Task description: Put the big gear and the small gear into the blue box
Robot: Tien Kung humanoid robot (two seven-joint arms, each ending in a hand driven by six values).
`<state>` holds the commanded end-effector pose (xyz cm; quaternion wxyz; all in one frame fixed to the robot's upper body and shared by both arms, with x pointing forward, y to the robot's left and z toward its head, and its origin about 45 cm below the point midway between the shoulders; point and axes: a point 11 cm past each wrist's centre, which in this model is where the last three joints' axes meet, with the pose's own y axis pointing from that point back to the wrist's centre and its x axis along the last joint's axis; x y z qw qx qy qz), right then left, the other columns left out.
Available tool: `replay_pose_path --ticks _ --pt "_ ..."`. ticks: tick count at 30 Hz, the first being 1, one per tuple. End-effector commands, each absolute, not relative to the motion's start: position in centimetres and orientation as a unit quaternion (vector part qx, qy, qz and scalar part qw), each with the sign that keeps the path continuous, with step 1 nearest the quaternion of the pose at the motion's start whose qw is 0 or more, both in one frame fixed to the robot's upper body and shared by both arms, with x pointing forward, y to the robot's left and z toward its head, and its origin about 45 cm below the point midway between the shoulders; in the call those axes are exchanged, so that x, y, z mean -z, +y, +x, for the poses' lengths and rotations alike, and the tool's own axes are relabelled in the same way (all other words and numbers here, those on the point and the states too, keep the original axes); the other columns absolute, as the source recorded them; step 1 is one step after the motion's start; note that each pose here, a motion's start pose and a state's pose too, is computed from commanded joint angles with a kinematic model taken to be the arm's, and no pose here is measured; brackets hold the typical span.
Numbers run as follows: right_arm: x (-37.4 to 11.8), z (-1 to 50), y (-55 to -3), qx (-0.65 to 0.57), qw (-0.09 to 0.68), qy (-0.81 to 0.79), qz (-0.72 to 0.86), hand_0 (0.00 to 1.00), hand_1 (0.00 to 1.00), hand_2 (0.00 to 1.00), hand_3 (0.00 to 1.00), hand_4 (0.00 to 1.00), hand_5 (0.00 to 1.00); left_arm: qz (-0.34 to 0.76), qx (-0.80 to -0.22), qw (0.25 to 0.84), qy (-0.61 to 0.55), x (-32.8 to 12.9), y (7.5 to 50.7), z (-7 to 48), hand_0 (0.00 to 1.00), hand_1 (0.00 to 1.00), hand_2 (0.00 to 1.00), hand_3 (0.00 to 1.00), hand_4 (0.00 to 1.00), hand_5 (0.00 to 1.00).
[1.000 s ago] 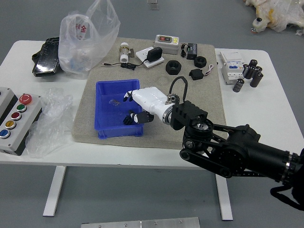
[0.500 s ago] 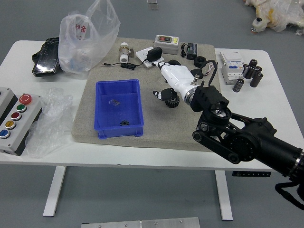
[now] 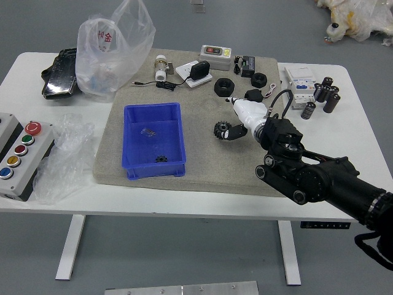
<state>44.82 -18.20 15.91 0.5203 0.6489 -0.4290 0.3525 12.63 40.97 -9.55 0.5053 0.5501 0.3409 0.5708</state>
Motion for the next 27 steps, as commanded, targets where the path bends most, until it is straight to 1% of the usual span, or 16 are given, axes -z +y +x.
replay_pose_path --ticks 1,6,7,12,13,18,19,24,25,27 --pt "-15.7 44.8 -18.2 -0.351 0.522 -0.427 0.65 0.708 0.753 0.924 0.976 0.926 0.384 0.552 -0.569 0.506 0.341 9.6 40.9 12.6 0.678 0.498 0.528 0.702 0.672 0.308" --pt "-15.0 44.6 -17.8 -0.342 0.526 -0.42 0.656 0.708 0.753 0.924 0.976 0.926 0.384 0.553 -0.567 0.505 0.343 9.6 40.8 12.5 0.678 0.498 0.528 0.702 0.672 0.308" --pt "-14.8 44.5 -17.7 -0.34 0.527 -0.418 0.657 0.71 0.749 0.879 0.959 0.928 0.396 0.553 -0.567 0.506 0.342 9.6 40.8 12.6 0.678 0.499 0.528 0.702 0.672 0.309" --pt "-14.3 44.2 -17.3 -0.337 0.524 -0.418 0.661 0.71 0.749 0.879 0.959 0.928 0.396 0.551 -0.569 0.507 0.341 9.6 40.8 12.8 0.678 0.499 0.528 0.702 0.672 0.309" --pt "-14.2 44.1 -17.2 -0.338 0.522 -0.419 0.661 0.659 0.646 0.581 0.66 0.406 0.18 0.551 -0.569 0.507 0.341 9.6 40.7 12.8 0.678 0.497 0.528 0.702 0.672 0.309" --pt "-13.6 43.7 -17.1 -0.349 0.531 -0.409 0.654 0.659 0.646 0.581 0.66 0.406 0.18 0.55 -0.57 0.506 0.341 9.6 40.7 12.7 0.678 0.497 0.528 0.702 0.672 0.309" --pt "-13.4 43.6 -17.1 -0.353 0.534 -0.406 0.652 0.61 0.525 0.422 0.521 0.348 0.002 0.55 -0.57 0.506 0.342 9.6 40.7 12.7 0.678 0.499 0.528 0.702 0.672 0.309" --pt "-13.3 43.3 -16.9 -0.367 0.532 -0.403 0.648 0.61 0.525 0.422 0.521 0.348 0.002 0.549 -0.571 0.506 0.343 9.7 40.7 12.6 0.678 0.499 0.528 0.702 0.672 0.309" --pt "-13.5 43.3 -16.8 -0.369 0.529 -0.405 0.648 0.582 0.492 0.355 0.459 0.257 0.002 0.549 -0.571 0.506 0.343 9.7 40.7 12.6 0.678 0.498 0.528 0.702 0.671 0.308" --pt "-13.7 43.4 -16.8 -0.371 0.523 -0.41 0.649 0.582 0.492 0.355 0.459 0.257 0.002 0.548 -0.571 0.506 0.343 9.7 40.6 12.6 0.678 0.498 0.528 0.702 0.671 0.308"
